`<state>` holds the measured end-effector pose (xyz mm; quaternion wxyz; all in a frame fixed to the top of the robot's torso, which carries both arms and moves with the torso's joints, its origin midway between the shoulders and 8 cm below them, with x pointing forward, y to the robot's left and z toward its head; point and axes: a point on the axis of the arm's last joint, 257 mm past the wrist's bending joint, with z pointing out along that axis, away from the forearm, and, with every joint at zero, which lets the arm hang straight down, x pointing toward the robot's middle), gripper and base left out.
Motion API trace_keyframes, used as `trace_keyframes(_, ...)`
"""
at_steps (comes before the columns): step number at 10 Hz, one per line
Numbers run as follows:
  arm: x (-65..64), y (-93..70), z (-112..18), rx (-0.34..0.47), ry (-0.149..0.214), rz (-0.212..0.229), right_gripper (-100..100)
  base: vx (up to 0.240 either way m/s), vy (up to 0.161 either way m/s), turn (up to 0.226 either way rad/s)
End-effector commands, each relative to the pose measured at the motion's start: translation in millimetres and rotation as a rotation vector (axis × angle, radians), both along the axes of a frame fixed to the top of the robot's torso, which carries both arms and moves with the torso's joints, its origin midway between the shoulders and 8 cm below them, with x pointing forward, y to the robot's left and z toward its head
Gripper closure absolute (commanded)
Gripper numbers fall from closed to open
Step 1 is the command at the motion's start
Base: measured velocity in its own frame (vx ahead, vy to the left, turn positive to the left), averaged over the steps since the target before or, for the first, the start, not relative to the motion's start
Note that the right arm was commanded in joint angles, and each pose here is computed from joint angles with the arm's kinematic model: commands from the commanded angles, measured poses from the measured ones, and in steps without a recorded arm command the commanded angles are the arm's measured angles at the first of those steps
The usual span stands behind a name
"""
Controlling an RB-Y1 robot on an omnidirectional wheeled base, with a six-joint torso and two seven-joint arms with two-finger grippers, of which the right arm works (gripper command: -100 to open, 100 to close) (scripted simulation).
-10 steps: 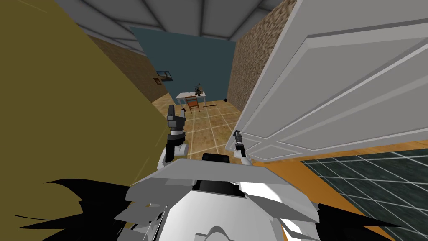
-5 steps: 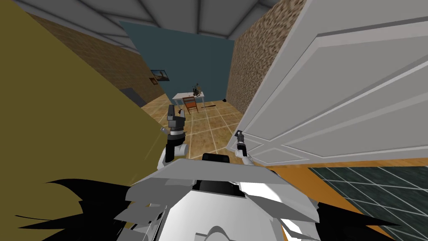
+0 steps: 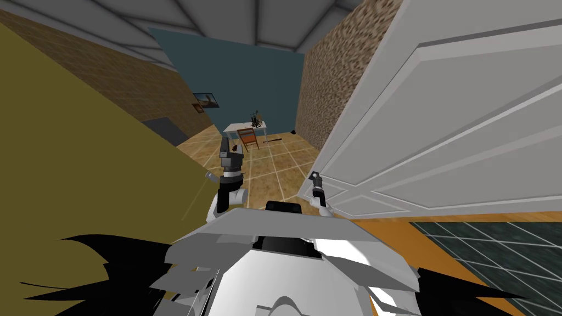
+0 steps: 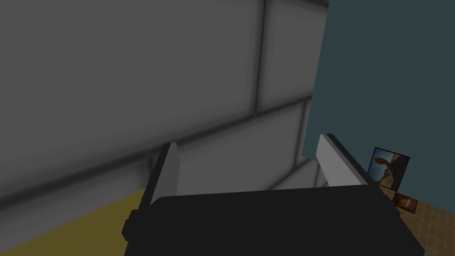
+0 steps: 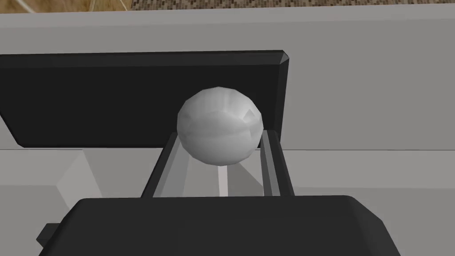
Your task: Push the door open
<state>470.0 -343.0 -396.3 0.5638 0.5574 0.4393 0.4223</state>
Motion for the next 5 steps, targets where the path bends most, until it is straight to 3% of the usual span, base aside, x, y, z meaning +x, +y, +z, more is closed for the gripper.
trace_keyframes(1, -1.0, -21.4, 6.2, -0.007, -0.016, -0.037, 100, 0.178, 0.057, -0.064)
trace_keyframes(5, -6.3, -42.5, 6.2, -0.001, -0.016, -0.092, 100, 0.17, 0.036, -0.064)
